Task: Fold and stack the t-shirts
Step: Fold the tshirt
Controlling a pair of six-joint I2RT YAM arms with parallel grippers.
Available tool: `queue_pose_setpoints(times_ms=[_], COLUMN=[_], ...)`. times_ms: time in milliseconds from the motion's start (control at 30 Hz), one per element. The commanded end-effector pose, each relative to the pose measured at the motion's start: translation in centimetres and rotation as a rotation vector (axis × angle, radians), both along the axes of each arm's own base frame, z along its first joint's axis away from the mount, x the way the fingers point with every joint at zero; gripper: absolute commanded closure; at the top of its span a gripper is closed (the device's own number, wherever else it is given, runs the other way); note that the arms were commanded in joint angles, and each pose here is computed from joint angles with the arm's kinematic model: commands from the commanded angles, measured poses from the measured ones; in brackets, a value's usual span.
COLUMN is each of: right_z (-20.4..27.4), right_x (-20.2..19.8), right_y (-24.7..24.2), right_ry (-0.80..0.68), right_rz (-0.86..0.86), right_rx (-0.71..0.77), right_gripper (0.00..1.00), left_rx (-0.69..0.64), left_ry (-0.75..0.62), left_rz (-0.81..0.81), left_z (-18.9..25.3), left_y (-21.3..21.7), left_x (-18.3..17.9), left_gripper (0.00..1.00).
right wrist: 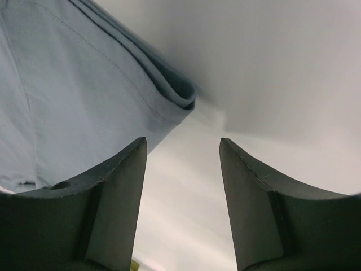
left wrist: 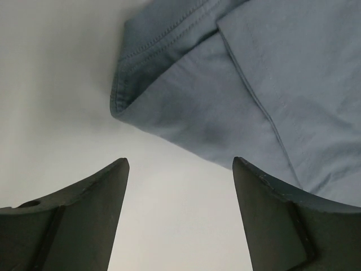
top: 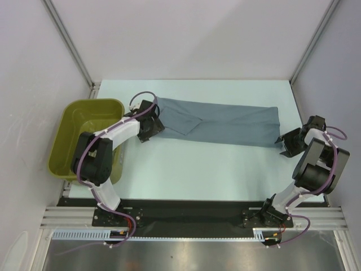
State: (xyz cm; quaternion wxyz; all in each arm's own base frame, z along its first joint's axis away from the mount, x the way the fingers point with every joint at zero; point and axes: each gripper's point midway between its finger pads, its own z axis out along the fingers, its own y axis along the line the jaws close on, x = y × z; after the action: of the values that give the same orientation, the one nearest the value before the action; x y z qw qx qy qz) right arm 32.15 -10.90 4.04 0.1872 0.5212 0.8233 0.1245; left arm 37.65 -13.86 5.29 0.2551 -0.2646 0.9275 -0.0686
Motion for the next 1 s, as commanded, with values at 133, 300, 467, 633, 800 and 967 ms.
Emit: queue_pose_setpoints(times_ms=[133,300,467,633,800,967], right_z=[-0.2,-0.7,-1.0,-1.3,-1.7,-1.7], right_x=[1.2,1.4,1.9,2.7,2.9,1.9], right_y=[0.0,-0.5,-0.9,-1.5,-2.0,-2.4], right_ry=[-0.03,-0.011,-0.01,-0.006,0.016,0.051], right_rz=[0.038,0.044,0.045,0.04,0.031,0.015], right_rx=[0.011,-0.002,-0.013,-0.016,-0.024,-0.056], right_gripper=[0.41,0.42,0.43,0.43,0.52,0.98], left_rx=[-0.035,-0.08,-0.089,-0.093,-0.068,-0.052], left_ry=[-0.093,-0.078,-0.085,-0.072,-0.046,-0.061], left_rz=[0.069,0.065,0.054,0.042,0.025,0.0], left_z=[1.4,1.0,1.5,1.3,0.6,0.9], left_y=[-0.2,-1.3,-1.6,-1.7,-1.2,-1.1], left_x=[2.9,3.4,3.8,3.2,2.5,2.7], left_gripper=[0.19,0.2,0.2,0.18,0.19,0.19])
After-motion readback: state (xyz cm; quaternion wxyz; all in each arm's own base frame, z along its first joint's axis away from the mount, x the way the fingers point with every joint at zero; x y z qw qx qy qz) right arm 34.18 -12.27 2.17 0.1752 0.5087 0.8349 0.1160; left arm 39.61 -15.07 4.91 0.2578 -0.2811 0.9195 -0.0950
